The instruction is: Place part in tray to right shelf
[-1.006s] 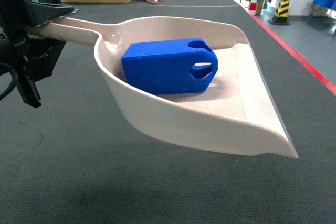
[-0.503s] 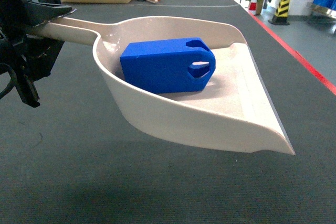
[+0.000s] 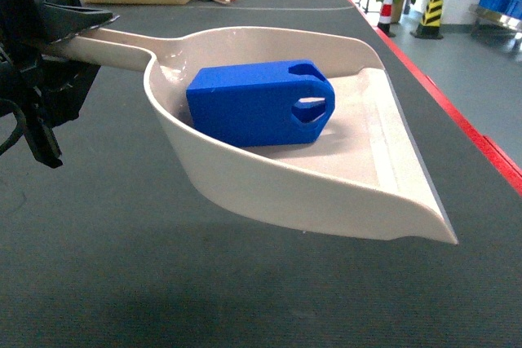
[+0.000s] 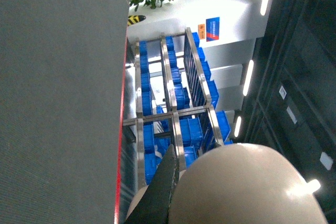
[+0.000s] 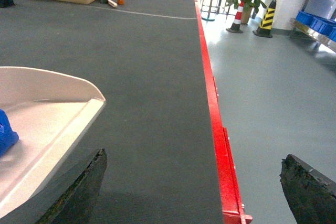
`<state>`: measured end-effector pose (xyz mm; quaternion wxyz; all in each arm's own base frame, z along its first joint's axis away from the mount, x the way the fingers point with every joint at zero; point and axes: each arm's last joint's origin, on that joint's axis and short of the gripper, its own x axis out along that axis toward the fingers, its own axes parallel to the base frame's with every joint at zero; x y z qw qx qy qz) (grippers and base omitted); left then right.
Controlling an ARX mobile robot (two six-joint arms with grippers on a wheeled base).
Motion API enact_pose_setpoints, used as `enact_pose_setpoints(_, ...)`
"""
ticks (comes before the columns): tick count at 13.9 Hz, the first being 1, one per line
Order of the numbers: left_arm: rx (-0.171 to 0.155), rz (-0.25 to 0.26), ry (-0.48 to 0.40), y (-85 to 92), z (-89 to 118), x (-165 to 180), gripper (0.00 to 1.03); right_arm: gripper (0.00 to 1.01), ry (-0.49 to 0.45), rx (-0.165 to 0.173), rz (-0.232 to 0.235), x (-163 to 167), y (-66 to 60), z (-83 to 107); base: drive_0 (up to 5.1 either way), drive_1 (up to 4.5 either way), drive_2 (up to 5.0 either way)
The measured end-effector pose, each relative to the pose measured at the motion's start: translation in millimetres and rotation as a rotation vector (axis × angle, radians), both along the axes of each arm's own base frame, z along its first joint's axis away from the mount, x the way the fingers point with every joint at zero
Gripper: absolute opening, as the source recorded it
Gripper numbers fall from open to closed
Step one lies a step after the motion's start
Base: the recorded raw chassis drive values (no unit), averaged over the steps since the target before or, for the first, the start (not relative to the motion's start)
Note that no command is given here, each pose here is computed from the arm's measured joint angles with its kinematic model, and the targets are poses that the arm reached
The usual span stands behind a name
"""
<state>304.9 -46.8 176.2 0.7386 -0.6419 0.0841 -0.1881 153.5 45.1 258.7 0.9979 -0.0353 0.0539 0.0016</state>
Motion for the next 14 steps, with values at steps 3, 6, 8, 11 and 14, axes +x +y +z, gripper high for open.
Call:
enact_pose_setpoints(3, -0.001, 0.0, -0.001, -0.1, 0.1, 0.0, 0.14, 0.98, -0.004, 0.001, 0.0, -0.6, -0.2, 0.6, 5.1, -2.37, -2.4)
enact_pose_setpoints(6, -0.001, -0.001, -0.006, 0.0, 0.6, -0.1, 0.14, 0.98, -0.003, 0.001, -0.003, -0.6, -0.4, 0.4, 4.9, -2.56, -2.6)
enact_pose_setpoints(8, -0.001, -0.001, -0.003, -0.1, 0.3, 0.0, 0.14, 0.98, -0.003, 0.001, -0.003, -0.7, -0.4, 0.5, 4.9, -2.56, -2.6)
enact_pose_setpoints(11, -0.001, 0.002, 0.002, 0.0, -0.3, 0.2, 0.14, 0.98, -0.004, 0.001, -0.003, -0.7, -0.3, 0.6, 4.9, -2.56, -2.6)
enact_pose_setpoints(14, -0.001, -0.001, -0.008, -0.3, 1.2, 0.5, 0.14, 0.98, -0.004, 0.001, -0.003, -0.7, -0.3, 0.5, 4.9, -2.56, -2.6)
